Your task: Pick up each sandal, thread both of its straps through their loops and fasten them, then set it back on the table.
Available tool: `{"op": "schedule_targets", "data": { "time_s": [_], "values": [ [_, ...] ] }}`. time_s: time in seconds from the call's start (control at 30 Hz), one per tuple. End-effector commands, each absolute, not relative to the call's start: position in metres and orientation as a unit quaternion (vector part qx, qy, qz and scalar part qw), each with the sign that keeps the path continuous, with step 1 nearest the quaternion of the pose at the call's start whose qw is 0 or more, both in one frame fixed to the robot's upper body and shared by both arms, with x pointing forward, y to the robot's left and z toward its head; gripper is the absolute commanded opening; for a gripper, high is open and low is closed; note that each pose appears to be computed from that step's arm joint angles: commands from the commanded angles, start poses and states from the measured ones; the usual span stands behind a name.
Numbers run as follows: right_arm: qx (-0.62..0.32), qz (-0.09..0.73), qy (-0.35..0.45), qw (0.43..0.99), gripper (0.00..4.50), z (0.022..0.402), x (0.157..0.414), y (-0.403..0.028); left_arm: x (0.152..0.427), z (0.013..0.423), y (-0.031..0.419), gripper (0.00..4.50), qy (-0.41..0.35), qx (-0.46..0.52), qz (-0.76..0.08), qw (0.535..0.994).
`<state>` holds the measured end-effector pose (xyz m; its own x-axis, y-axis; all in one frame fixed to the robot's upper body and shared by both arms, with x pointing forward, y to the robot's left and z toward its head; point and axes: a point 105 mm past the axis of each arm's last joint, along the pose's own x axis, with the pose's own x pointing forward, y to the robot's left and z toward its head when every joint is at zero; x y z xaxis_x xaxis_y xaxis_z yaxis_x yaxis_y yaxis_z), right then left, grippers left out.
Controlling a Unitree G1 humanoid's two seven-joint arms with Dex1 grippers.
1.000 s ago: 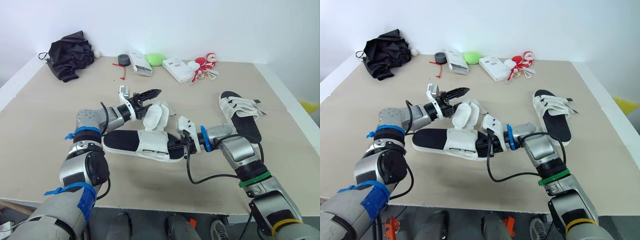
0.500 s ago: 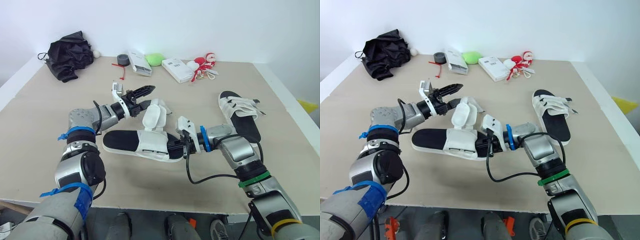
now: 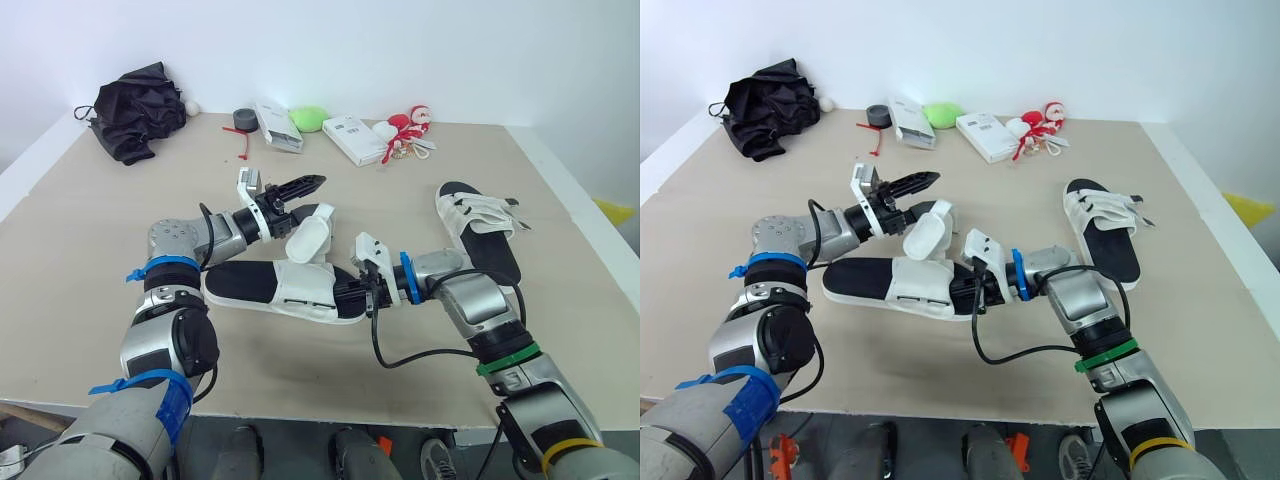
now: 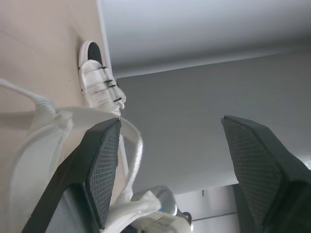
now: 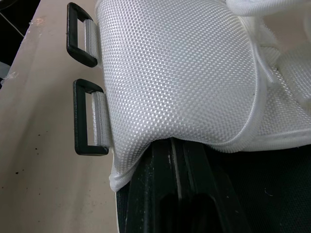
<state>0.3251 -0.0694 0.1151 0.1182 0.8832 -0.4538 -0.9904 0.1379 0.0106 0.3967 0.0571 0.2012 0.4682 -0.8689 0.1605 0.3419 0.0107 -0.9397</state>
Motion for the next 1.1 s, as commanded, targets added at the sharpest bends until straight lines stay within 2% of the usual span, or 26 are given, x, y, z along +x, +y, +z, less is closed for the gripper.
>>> {"op": "schedule_targets", "data": {
  "time_s": [0.03,0.33,0.53,0.73,0.8,0.83,0.87,0.93,1.0,1.03,1.07,1.1],
  "values": [
    [-0.14,0.628,0.231,0.73,0.0,0.091,0.32,-0.076,0.393,0.207,0.063,3.4,0.241,-0.499,-0.468,0.689],
    [-0.143,0.629,0.231,0.728,0.0,0.092,0.322,-0.077,0.388,0.219,0.064,3.4,0.246,-0.462,-0.499,0.69],
    [-0.143,0.629,0.229,0.729,0.0,0.093,0.322,-0.077,0.395,0.226,0.05,3.4,0.232,-0.485,-0.504,0.676],
    [-0.141,0.628,0.23,0.73,0.0,0.093,0.321,-0.077,0.398,0.213,0.039,3.4,0.254,-0.473,-0.494,0.684],
    [-0.14,0.628,0.23,0.73,0.0,0.093,0.321,-0.077,0.397,0.207,0.037,2.89,0.265,-0.462,-0.489,0.69],
    [-0.14,0.628,0.23,0.73,0.0,0.094,0.321,-0.078,0.397,0.204,0.037,2.48,0.27,-0.458,-0.488,0.692],
    [-0.139,0.628,0.23,0.73,0.0,0.094,0.32,-0.078,0.396,0.202,0.036,2.36,0.274,-0.454,-0.488,0.693],
    [-0.138,0.628,0.23,0.731,0.0,0.094,0.321,-0.078,0.395,0.2,0.036,1.54,0.28,-0.445,-0.491,0.694],
    [-0.138,0.628,0.23,0.731,0.0,0.094,0.321,-0.078,0.395,0.199,0.035,1.41,0.281,-0.439,-0.493,0.696],
    [-0.138,0.628,0.23,0.73,0.0,0.094,0.321,-0.077,0.396,0.2,0.035,0.79,0.279,-0.439,-0.493,0.698],
    [-0.137,0.629,0.23,0.73,0.0,0.095,0.321,-0.076,0.397,0.202,0.034,0.82,0.274,-0.442,-0.493,0.697],
    [-0.137,0.629,0.229,0.73,0.0,0.095,0.321,-0.076,0.399,0.205,0.034,0.64,0.267,-0.449,-0.492,0.697]
  ]
}}
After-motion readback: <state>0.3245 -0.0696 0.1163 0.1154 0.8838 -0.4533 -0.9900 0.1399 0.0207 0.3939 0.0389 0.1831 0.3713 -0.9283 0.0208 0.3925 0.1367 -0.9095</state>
